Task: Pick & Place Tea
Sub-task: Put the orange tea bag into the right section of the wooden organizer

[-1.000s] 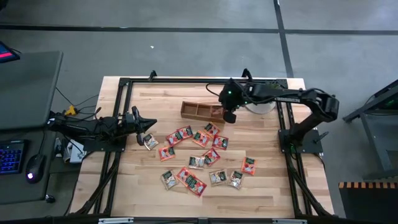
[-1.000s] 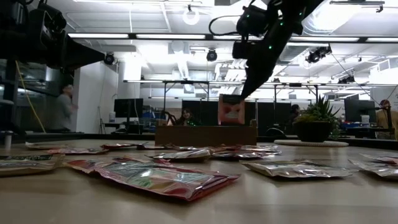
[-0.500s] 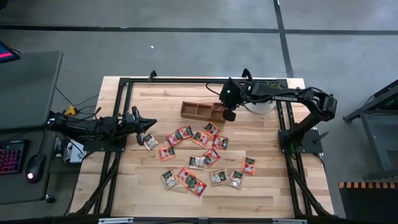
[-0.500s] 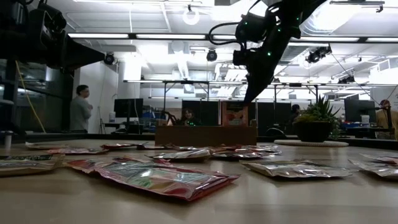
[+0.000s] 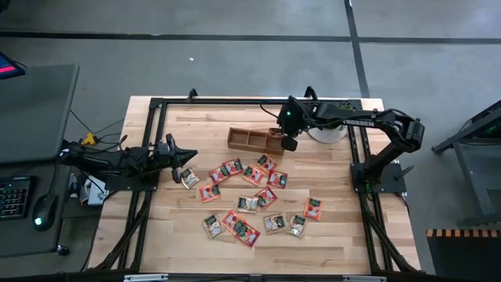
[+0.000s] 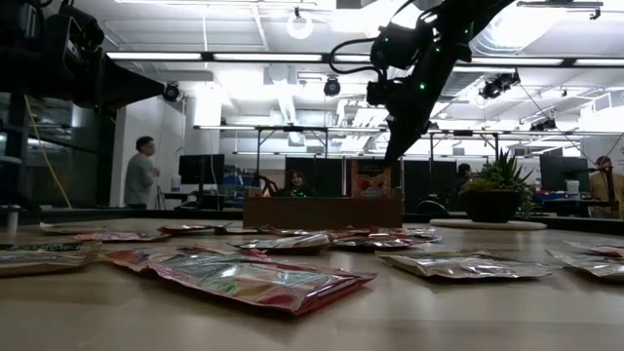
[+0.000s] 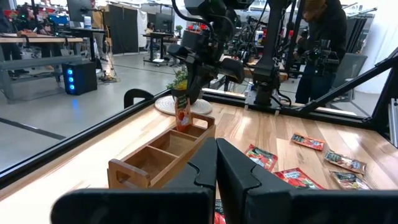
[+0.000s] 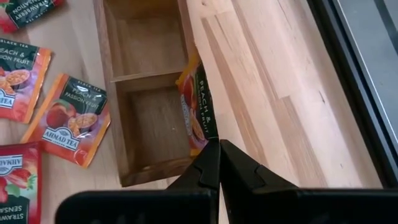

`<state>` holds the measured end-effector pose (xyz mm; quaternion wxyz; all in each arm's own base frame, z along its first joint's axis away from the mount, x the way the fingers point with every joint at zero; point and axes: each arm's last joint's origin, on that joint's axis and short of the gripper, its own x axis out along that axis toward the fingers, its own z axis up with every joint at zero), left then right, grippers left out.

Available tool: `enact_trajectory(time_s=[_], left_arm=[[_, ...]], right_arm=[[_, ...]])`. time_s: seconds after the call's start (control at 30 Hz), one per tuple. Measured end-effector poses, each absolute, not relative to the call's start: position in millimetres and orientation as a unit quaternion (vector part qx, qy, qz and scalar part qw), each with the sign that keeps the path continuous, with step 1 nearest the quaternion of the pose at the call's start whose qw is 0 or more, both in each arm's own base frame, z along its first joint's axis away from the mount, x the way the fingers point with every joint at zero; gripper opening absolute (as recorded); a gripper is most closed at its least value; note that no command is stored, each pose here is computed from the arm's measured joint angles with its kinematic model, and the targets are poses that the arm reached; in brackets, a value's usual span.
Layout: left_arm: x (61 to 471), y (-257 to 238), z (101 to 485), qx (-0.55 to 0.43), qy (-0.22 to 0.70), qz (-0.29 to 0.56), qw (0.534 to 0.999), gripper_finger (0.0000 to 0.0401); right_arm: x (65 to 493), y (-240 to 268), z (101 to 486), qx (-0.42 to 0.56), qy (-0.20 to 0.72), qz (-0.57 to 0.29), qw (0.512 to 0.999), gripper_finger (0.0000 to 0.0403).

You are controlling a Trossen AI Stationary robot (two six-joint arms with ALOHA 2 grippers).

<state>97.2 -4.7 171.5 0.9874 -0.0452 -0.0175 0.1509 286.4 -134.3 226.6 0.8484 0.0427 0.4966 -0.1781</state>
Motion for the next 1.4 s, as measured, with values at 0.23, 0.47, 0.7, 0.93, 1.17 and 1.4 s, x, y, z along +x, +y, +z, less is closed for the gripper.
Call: enact_trajectory(time_s=[0.23, 0.47, 0.7, 0.93, 1.17, 1.4], left_arm=[[97, -5, 171, -0.045, -0.017, 0.151, 0.987, 0.0000], [97, -5, 171, -0.045, -0.017, 0.151, 0.987, 0.0000], [97, -5, 171, -0.045, -0.017, 0.151, 0.987, 0.0000], [97, -5, 171, -0.045, -0.017, 0.151, 0.987, 0.0000], [97, -5, 171, -0.045, -0.017, 0.151, 0.987, 0.0000], [97, -5, 171, -0.045, -0.017, 0.151, 0.987, 0.0000]], right_arm=[[287, -134, 227, 0.048, 0.496, -0.180, 0.848, 0.0000], [286, -134, 226, 0.046, 0.497, -0.183, 0.847, 0.0000], [290, -135, 216, 0.055, 0.511, -0.178, 0.840, 0.0000], [293, -137, 212, 0.057, 0.508, -0.189, 0.838, 0.0000], [293, -136, 212, 0.058, 0.510, -0.184, 0.838, 0.0000], [293, -136, 212, 0.059, 0.509, -0.178, 0.840, 0.0000]])
